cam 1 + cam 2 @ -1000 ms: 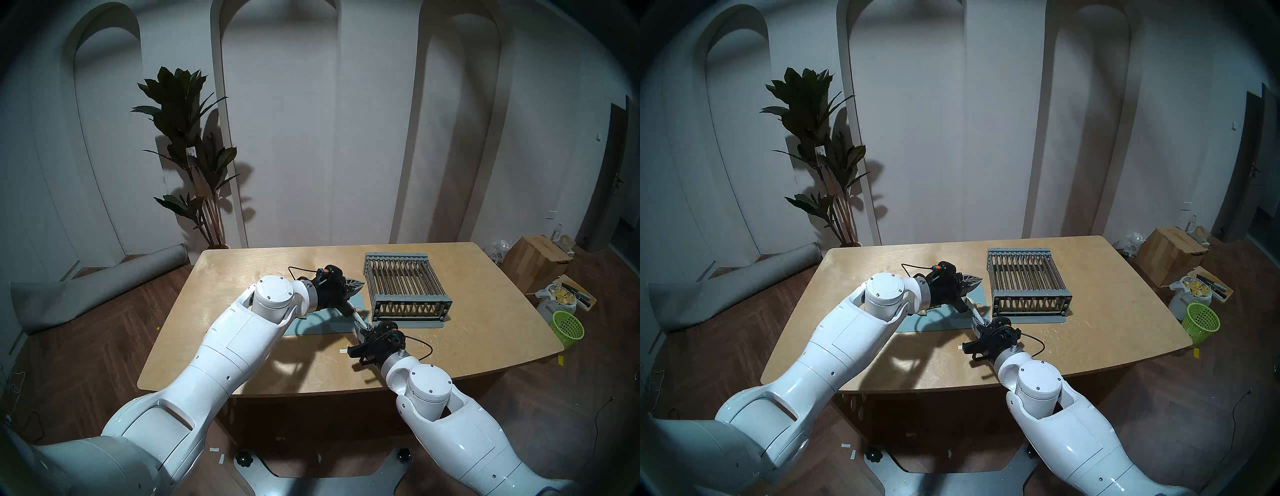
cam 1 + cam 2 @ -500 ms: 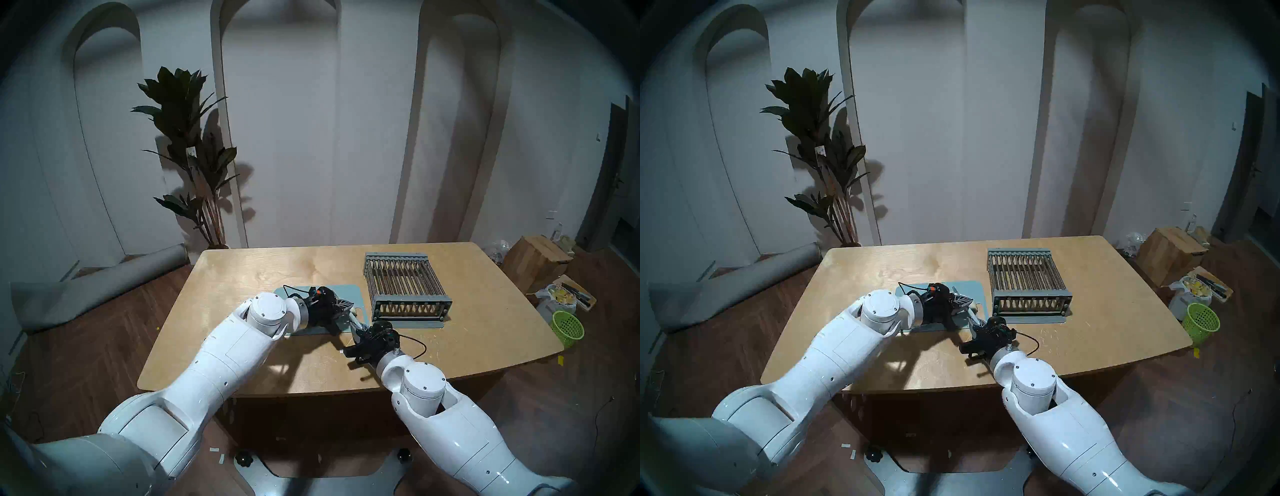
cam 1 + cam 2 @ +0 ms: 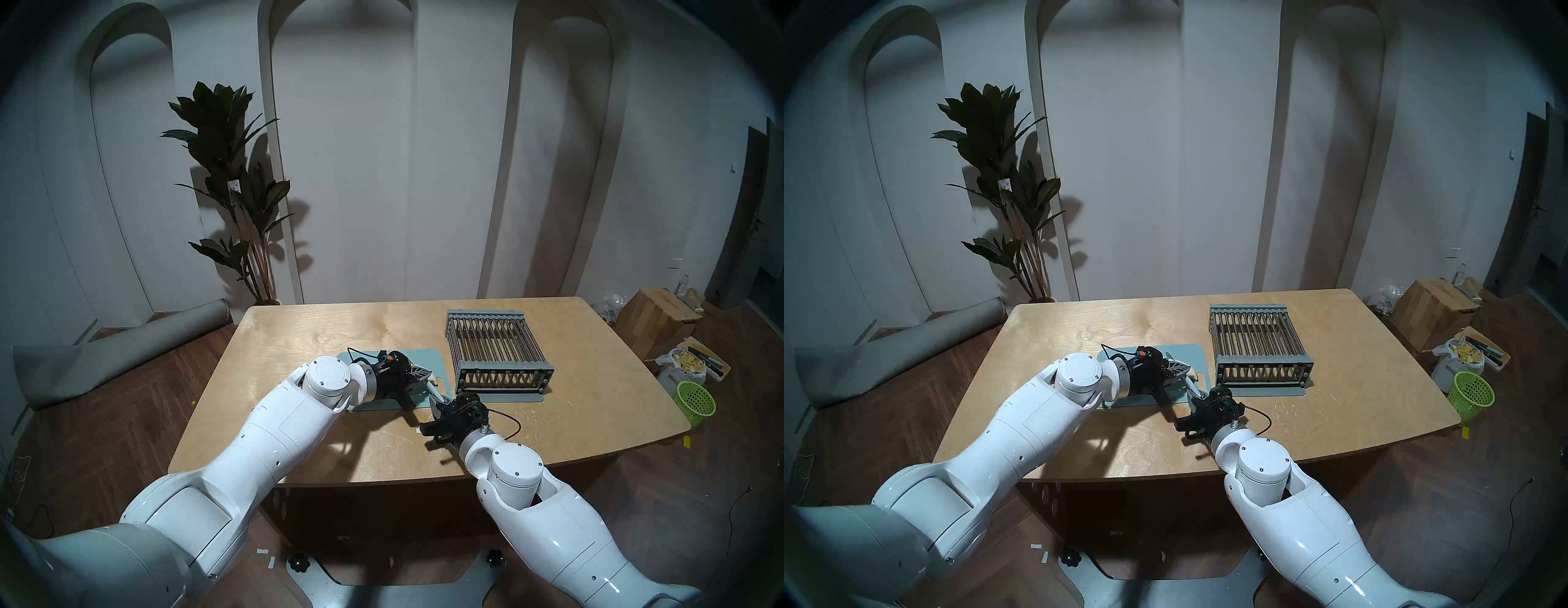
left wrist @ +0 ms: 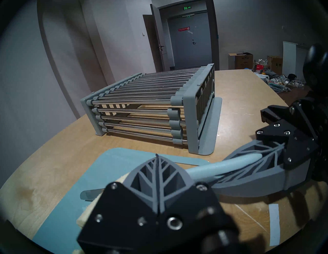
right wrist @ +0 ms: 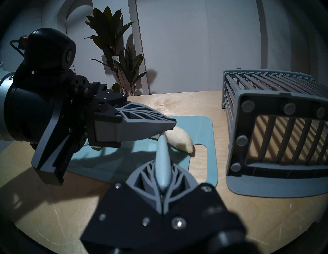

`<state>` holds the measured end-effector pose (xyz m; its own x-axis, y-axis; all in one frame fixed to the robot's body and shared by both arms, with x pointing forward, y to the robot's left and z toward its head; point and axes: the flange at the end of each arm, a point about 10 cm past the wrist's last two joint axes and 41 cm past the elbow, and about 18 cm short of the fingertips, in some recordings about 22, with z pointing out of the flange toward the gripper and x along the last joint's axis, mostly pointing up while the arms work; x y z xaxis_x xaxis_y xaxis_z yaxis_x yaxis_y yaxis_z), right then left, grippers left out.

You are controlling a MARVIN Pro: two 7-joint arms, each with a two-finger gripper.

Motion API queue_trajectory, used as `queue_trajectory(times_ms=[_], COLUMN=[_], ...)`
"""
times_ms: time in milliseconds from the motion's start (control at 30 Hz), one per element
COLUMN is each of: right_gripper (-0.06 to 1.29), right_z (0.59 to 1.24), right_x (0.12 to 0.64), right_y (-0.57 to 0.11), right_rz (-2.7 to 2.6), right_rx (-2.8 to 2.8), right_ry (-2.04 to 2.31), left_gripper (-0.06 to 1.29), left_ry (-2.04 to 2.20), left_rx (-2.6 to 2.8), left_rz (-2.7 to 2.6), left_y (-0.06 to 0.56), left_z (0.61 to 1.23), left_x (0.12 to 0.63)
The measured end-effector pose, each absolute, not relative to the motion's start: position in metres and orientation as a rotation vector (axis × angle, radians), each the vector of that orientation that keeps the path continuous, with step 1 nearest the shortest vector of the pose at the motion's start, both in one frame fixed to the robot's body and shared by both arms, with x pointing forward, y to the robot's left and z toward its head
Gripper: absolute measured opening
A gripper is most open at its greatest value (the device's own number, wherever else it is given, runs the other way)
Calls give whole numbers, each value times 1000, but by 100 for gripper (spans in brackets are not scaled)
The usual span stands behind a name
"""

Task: Cut the banana into four pieces on the cutting board

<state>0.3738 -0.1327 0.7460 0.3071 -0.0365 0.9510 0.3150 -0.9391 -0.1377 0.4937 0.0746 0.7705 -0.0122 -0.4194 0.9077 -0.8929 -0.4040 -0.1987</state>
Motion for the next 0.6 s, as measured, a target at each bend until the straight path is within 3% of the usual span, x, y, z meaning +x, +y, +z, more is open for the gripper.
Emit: queue_trajectory(times_ms=[600], right_gripper=[-3], right_z=[746], right_x=[376], right_y=[-134], right_rz=[-1629], right_rx=[-2290], right_ry=[-236], left_gripper=[-2], left_ry=[-1448], left_rx=[1847], left_rz=[1363], left_y=[71], left_z=[776], left_x=[504])
